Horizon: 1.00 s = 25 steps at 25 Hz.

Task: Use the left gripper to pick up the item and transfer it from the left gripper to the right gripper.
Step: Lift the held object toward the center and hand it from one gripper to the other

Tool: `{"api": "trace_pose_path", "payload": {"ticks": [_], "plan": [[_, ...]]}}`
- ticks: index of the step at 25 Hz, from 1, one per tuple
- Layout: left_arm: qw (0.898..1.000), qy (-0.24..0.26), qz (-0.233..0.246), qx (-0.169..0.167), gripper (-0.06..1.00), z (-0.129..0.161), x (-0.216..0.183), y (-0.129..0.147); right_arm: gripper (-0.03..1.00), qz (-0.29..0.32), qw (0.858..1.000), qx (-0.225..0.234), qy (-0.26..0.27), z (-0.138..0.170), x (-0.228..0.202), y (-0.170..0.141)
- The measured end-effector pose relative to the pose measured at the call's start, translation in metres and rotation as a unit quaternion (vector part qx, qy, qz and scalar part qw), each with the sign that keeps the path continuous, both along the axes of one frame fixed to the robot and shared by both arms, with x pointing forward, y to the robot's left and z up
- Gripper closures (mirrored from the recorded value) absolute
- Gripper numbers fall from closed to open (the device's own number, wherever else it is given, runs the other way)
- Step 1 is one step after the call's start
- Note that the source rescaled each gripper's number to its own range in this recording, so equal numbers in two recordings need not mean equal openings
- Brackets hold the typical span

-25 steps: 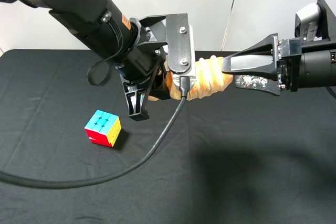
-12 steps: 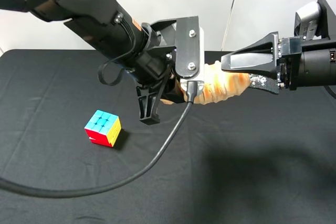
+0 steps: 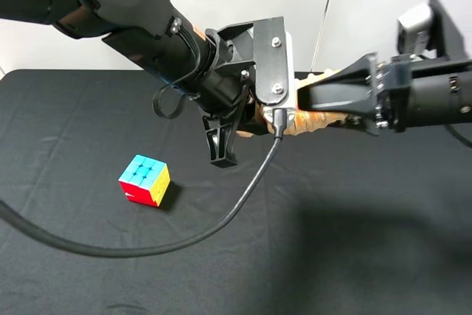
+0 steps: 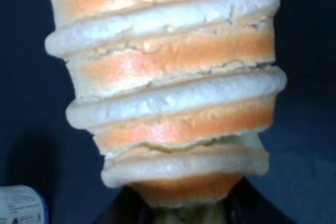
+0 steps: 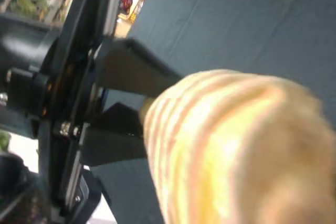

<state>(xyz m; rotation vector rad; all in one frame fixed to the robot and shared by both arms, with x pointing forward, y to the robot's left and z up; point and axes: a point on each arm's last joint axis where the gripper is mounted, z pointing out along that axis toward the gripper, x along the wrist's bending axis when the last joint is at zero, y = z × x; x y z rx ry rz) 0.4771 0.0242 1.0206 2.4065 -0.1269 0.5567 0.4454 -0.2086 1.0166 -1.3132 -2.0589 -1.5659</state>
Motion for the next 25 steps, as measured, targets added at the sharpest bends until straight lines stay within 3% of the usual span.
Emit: {"api": "trace_pose_path", "payload": {"ticks": [5,17,20,21,24,25], "plan": [[1.0,0.002,-0.009,0.0,0.94,0.0,-0.0052,-0.0042,-0.03,0.002,0.999,-0.03,-0.013,-0.0039,-0.0011,0.0126],[1.0,0.016,-0.017,0.01,0.94,-0.0021,-0.008,-0.0034,0.0,-0.001,0.999,-0.034,-0.015,-0.0044,-0.0006,0.0129],[1.0,0.017,-0.017,0.01,0.94,-0.0022,-0.0081,-0.0033,0.17,-0.001,0.999,-0.034,-0.015,-0.0043,-0.0005,0.0129],[1.0,0.017,-0.017,0.01,0.94,-0.0022,-0.0081,-0.0033,0.3,-0.002,0.999,-0.033,-0.014,-0.0043,-0.0004,0.0129],[1.0,0.018,-0.018,0.012,0.94,-0.0024,-0.0083,-0.0032,0.85,-0.005,0.999,-0.035,-0.015,-0.0045,0.0002,0.0125],[1.0,0.018,-0.018,0.012,0.94,-0.0024,-0.0083,-0.0032,0.89,-0.006,0.999,-0.036,-0.015,-0.0046,0.0004,0.0124]]}}
